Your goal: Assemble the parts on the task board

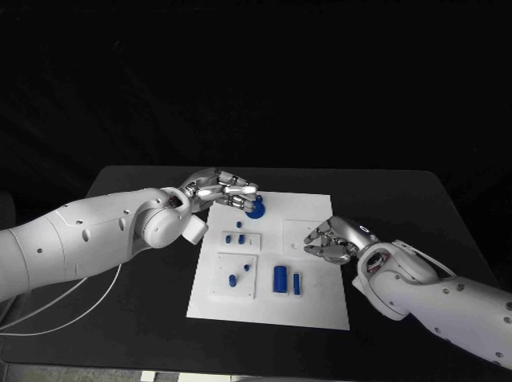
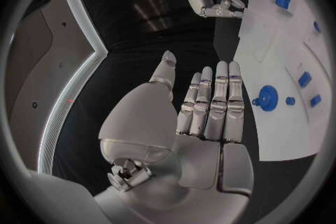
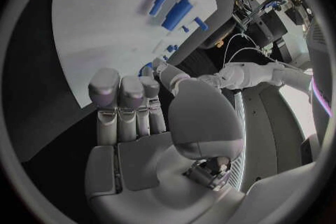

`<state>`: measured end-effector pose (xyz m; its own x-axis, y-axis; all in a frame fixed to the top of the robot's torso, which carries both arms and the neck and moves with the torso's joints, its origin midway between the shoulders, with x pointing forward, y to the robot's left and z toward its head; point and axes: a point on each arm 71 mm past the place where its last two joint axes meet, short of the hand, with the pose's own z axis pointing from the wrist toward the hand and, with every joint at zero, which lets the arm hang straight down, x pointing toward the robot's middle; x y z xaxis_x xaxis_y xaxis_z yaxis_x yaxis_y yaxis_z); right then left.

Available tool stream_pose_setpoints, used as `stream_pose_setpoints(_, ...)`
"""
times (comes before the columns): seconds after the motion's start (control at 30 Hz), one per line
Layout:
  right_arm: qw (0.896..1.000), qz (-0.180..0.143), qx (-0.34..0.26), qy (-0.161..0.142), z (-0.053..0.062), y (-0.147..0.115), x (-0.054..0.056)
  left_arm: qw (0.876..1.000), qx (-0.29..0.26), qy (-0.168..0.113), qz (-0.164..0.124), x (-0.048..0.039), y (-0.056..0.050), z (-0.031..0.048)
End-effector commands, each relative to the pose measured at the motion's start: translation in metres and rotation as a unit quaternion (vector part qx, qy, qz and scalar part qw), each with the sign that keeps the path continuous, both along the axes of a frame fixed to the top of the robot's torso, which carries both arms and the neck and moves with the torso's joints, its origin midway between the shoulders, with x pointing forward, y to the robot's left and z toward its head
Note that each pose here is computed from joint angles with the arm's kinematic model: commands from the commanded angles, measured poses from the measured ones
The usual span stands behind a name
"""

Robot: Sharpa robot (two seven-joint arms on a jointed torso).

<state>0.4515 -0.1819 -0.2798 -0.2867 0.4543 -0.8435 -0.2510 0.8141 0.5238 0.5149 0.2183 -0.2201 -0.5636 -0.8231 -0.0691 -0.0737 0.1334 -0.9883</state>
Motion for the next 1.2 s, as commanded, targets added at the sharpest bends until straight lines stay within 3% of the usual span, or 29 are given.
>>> stream_pose_setpoints(0.03, 0.997, -0.004, 0.07, 0.027, 0.008, -0.007, 0.012, 0.999, -0.01, -0.022, 0.023, 0.0038, 0.004, 0.0033)
stream_pose_setpoints(0.23, 0.982, -0.052, 0.178, 0.039, 0.035, -0.036, 0.058, 0.997, -0.018, -0.033, 0.068, 0.0145, 0.019, 0.0037)
stream_pose_setpoints(0.4, 0.958, -0.101, 0.264, 0.042, 0.048, -0.062, 0.091, 0.993, -0.023, -0.041, 0.111, 0.0293, 0.035, 0.0047)
stream_pose_setpoints(0.5, 0.937, -0.127, 0.321, 0.049, 0.049, -0.074, 0.109, 0.987, -0.03, -0.048, 0.148, 0.0424, 0.047, 0.0078)
stream_pose_setpoints(0.73, 0.905, -0.141, 0.398, 0.055, 0.049, -0.079, 0.127, 0.977, -0.045, -0.054, 0.201, 0.0599, 0.061, 0.0106)
stream_pose_setpoints(0.87, 0.896, -0.14, 0.419, 0.056, 0.049, -0.079, 0.131, 0.974, -0.051, -0.056, 0.213, 0.0647, 0.061, 0.0106)
stream_pose_setpoints(1.07, 0.89, -0.136, 0.431, 0.056, 0.051, -0.079, 0.132, 0.971, -0.055, -0.06, 0.224, 0.0677, 0.061, 0.0106)
stream_pose_setpoints(1.1, 0.902, -0.162, 0.398, 0.052, 0.048, -0.083, 0.132, 0.977, -0.035, -0.051, 0.206, 0.0664, 0.059, 0.0076)
stream_pose_setpoints(1.2, 0.901, -0.161, 0.4, 0.05, 0.049, -0.081, 0.131, 0.976, -0.036, -0.051, 0.207, 0.0648, 0.058, 0.0067)
